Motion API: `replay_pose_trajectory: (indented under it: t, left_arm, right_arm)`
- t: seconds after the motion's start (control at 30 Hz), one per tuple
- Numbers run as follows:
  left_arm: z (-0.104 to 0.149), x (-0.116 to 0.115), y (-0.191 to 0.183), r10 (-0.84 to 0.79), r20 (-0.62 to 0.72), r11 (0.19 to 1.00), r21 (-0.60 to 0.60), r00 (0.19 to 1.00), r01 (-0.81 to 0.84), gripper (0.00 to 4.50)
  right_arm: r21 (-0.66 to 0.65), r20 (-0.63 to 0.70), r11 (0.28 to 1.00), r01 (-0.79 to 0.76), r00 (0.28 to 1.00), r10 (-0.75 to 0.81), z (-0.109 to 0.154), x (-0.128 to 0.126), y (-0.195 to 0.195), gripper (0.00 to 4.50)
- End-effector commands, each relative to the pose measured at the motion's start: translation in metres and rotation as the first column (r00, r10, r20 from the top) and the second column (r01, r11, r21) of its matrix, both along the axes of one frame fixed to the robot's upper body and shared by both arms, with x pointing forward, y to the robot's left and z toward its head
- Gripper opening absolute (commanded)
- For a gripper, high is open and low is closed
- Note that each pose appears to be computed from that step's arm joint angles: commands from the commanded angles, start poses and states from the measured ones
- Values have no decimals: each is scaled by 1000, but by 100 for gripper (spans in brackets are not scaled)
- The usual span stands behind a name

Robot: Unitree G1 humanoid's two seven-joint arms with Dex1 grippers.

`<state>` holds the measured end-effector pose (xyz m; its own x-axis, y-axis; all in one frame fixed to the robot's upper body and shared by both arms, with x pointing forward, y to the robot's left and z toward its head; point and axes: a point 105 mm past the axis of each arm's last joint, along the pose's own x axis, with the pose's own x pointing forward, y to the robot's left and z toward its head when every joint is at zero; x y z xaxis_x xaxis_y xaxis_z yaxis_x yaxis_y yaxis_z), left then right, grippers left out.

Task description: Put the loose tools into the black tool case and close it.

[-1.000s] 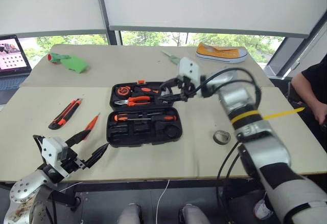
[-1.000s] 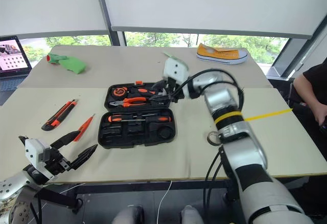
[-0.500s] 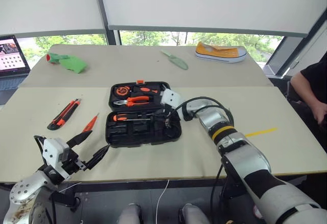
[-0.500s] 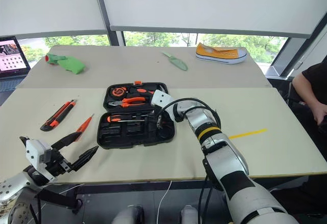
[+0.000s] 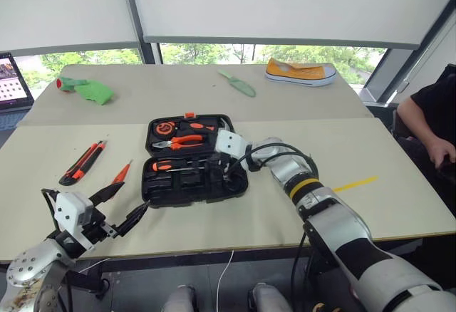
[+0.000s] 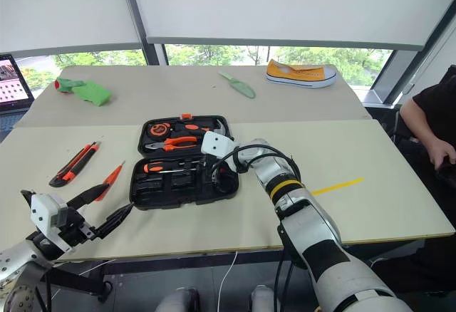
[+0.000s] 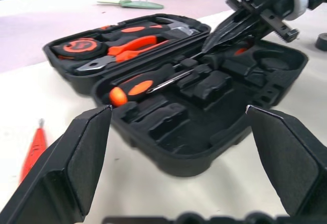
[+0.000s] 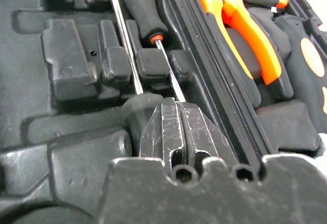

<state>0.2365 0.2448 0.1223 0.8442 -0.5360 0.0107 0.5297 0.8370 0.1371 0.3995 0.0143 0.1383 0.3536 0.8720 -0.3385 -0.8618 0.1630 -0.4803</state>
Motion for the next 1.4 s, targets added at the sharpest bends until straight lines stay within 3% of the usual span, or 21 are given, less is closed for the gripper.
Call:
replay_pose_trajectory:
  t: [0.03, 0.13, 0.23, 0.37, 0.47, 0.57, 0.7, 0.8, 0.87, 1.0, 1.27, 1.4]
  left_arm:
    - [10, -6, 6, 18, 41, 1000, -4, 999, -18, 450]
    - [23, -14, 27, 94, 100, 995, -55, 991, -88, 450]
    - [16, -28, 65, 244, 56, 969, -50, 968, -242, 450]
    - [2, -57, 130, 506, -9, 862, 18, 862, -506, 450]
    - [-4, -76, 163, 636, -40, 772, 55, 771, -633, 450]
    - [-11, -79, 160, 612, -118, 789, 22, 782, -614, 450]
    - [-10, -59, 138, 538, -251, 832, 6, 805, -554, 450]
    - [4, -27, 116, 450, -280, 881, -18, 848, -473, 450]
    - [3, -5, 113, 493, -339, 858, 40, 801, -511, 450]
    - [2, 39, 72, 389, -396, 917, 83, 832, -390, 450]
    - [-14, 90, 52, 417, -424, 907, 143, 804, -395, 450]
    - [-27, 93, 52, 428, -452, 904, 196, 783, -381, 355]
  right_arm:
    - [256, 128, 957, -134, 986, 104, 64, -12, -3, 5]
    - [413, 93, 878, -241, 971, 222, 87, -35, -24, 5]
    - [434, -36, 867, -245, 957, 288, 80, -59, -58, 5]
    - [449, 8, 876, -177, 981, 194, 71, -85, -93, 115]
    - [489, 64, 863, -130, 992, 113, 65, -107, -113, 223]
    - [485, 69, 872, -62, 997, 32, 53, -120, -128, 318]
    - [444, 64, 896, -21, 998, -8, 44, -128, -141, 449]
    - [435, 109, 900, -28, 994, -22, 55, -122, -143, 449]
    - [406, 143, 912, -52, 990, -7, 59, -120, -140, 449]
    - [417, 166, 899, -136, 984, 72, 75, -121, -121, 449]
    - [402, 176, 890, -214, 972, 154, 85, -123, -102, 449]
    - [392, 171, 896, -207, 974, 150, 83, -125, -104, 450]
